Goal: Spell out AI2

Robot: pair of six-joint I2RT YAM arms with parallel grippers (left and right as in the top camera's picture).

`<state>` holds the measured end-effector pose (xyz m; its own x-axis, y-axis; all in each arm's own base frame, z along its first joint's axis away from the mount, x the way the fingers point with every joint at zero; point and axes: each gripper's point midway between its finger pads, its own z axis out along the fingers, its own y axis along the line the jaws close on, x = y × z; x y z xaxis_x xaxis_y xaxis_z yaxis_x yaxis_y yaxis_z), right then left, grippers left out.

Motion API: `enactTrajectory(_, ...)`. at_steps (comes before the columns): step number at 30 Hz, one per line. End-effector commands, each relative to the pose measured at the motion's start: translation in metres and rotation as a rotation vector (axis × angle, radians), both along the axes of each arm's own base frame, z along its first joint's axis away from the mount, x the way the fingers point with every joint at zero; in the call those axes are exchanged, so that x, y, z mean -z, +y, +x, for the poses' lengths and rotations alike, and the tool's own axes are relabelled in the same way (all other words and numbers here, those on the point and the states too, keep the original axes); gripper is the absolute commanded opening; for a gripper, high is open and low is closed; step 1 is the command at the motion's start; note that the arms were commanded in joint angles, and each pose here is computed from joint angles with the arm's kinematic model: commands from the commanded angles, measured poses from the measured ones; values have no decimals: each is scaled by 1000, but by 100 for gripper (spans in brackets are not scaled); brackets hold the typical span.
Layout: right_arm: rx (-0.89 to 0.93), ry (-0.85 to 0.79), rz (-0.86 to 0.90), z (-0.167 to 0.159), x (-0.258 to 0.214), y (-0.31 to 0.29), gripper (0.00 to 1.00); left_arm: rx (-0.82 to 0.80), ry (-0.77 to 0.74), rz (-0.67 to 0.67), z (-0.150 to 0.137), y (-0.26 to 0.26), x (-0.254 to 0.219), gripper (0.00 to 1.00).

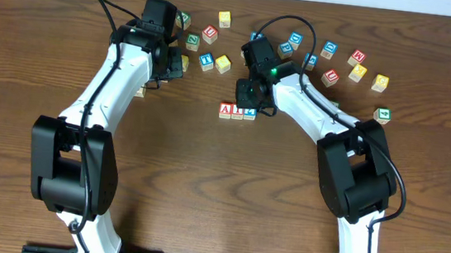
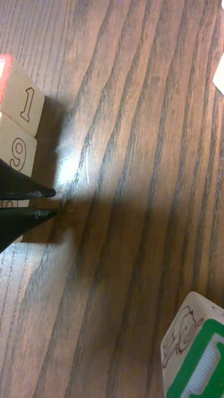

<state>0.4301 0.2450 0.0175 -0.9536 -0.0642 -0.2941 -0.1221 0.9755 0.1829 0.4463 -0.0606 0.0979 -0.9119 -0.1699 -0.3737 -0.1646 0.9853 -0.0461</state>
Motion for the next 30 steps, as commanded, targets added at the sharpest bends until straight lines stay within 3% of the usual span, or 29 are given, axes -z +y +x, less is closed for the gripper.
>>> enactTrajectory(1,1,-1,6,2,0,4,1,-11,-29,6,5,3,-11,8)
enactTrajectory(13,87,-54,38,32,-35,-31,1,-11,-21,4,3,2,-11,8)
enactTrajectory(22,106,132,13,-5,-21,-54,1,13,39,5,-14,-9,4,8)
enactTrajectory(30,85,167,-2,-24,-1,-44,1,13,81,2,-26,-17,18,8)
